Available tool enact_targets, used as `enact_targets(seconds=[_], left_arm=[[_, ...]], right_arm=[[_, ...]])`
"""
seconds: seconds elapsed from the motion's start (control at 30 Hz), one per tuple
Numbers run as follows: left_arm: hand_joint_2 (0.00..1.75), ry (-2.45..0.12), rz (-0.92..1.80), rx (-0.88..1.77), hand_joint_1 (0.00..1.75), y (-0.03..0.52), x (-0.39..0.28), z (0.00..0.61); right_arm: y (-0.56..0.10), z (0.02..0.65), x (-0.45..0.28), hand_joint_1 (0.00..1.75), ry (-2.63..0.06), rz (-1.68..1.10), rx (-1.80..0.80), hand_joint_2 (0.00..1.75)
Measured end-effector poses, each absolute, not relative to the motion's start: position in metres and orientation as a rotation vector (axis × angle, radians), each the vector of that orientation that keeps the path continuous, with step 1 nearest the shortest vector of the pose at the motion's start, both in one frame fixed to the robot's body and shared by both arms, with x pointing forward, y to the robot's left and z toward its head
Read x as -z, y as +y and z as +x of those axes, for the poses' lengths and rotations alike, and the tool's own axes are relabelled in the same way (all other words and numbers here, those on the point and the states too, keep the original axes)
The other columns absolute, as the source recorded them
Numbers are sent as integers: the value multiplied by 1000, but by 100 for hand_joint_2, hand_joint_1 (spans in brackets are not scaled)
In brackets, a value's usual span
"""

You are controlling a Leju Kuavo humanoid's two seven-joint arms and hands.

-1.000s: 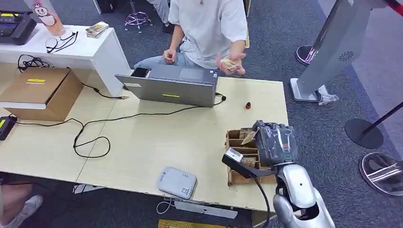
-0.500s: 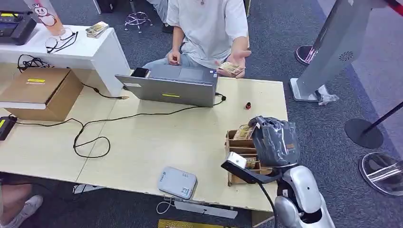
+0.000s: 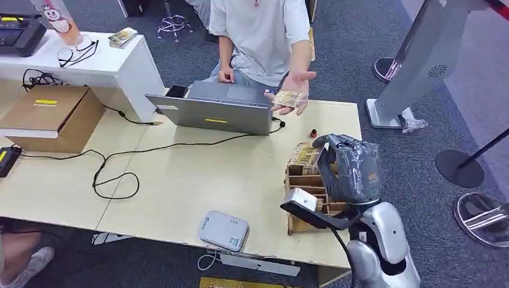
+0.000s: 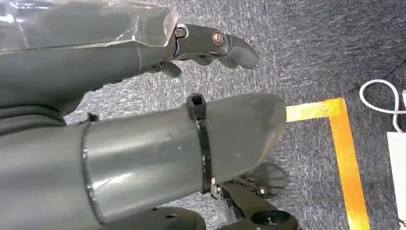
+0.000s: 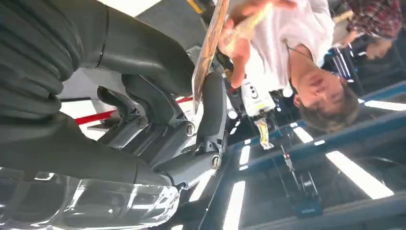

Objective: Pass the card to the sensor for recognition and then transmit it.

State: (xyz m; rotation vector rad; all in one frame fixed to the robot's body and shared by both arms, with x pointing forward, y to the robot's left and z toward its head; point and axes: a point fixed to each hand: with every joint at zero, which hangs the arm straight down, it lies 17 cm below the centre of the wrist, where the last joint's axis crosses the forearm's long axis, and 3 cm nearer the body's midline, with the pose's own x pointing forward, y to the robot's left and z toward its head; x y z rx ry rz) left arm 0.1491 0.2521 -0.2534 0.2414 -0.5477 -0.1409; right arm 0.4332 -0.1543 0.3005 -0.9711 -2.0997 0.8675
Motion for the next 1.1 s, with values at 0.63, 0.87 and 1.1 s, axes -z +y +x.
enact_targets(seconds=[0.63,0.87,1.1], left_arm=[[0,-551,240,147,0,250,251,160],[0,-552,239,150,0,250,252,158],[0,-551,243,147,0,249,252,157]], right_arm=[[-131,475,-327,175,-2135,-972,-861,175],[-122,496,-316,175,-2076,-964,-885,175],[-115,513,-302,175,-2021,-945,-903,175]])
